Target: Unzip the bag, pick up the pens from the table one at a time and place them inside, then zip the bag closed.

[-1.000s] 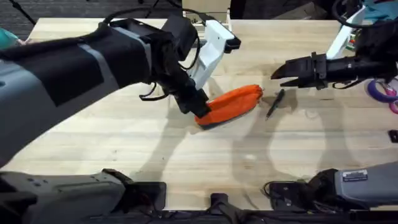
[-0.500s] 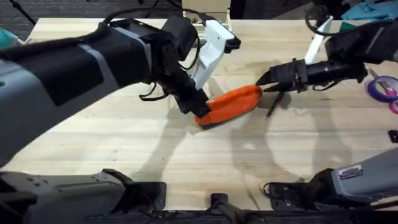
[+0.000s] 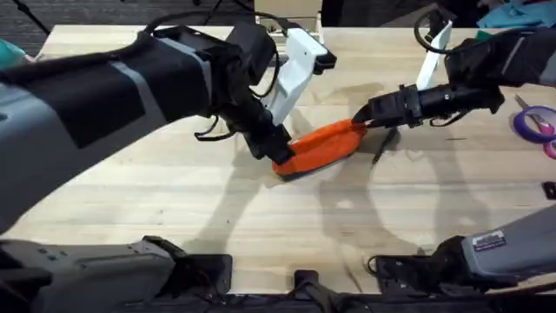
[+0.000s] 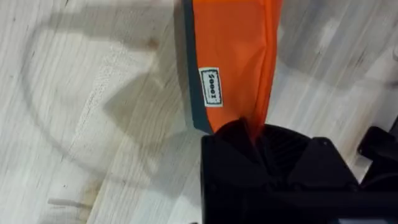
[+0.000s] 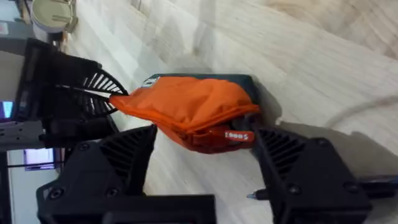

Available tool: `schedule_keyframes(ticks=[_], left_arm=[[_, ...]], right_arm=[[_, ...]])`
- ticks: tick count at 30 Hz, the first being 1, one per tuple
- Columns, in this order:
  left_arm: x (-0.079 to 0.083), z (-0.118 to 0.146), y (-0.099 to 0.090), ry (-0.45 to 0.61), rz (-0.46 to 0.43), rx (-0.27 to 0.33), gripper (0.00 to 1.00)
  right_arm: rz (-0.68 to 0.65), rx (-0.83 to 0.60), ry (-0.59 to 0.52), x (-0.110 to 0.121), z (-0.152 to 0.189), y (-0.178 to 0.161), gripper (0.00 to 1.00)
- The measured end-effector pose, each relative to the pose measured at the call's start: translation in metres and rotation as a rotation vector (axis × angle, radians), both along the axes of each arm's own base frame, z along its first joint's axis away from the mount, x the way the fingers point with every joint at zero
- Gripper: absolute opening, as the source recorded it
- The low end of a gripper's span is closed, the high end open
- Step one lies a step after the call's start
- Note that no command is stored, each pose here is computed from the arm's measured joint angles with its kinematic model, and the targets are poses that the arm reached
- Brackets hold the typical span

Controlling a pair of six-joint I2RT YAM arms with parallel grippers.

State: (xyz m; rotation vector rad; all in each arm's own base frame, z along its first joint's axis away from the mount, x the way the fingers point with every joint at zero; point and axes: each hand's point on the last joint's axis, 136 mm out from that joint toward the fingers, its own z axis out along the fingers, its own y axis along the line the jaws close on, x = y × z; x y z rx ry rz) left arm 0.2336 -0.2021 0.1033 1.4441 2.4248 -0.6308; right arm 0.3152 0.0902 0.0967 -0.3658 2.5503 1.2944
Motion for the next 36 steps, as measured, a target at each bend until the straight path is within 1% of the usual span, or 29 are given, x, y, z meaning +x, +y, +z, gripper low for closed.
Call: schedule_keyframes(ticks=[6,11,13,17,20,23,25,36], left_arm=[[0.000,0.000,0.000,0.000,0.000,0.000,0.042],[0.000,0.000,0.000,0.000,0.000,0.000,0.042],[0.000,0.000,0.000,0.000,0.000,0.000,0.042],[0.000,0.000,0.000,0.001,0.000,0.000,0.042],[-0.001,0.000,0.000,0.004,0.000,0.000,0.042],[-0.001,0.000,0.000,0.006,-0.001,0.000,0.042],[-0.002,0.000,0.000,0.007,-0.001,0.000,0.042],[-0.002,0.000,0.000,0.009,-0.001,0.001,0.042]], right_arm=[[0.001,-0.002,-0.003,0.000,0.000,0.000,0.707],[-0.001,-0.003,-0.003,0.000,0.000,-0.001,0.588],[-0.004,-0.002,-0.002,0.001,0.000,-0.002,0.555],[-0.022,-0.002,-0.002,0.002,0.000,-0.007,0.438],[-0.036,-0.001,0.001,0.003,0.000,-0.012,0.295],[-0.043,0.000,0.003,0.003,0.000,-0.014,0.062],[-0.043,0.000,0.003,0.003,0.000,-0.014,0.034],[-0.044,0.020,0.000,0.003,0.003,-0.012,0.032]])
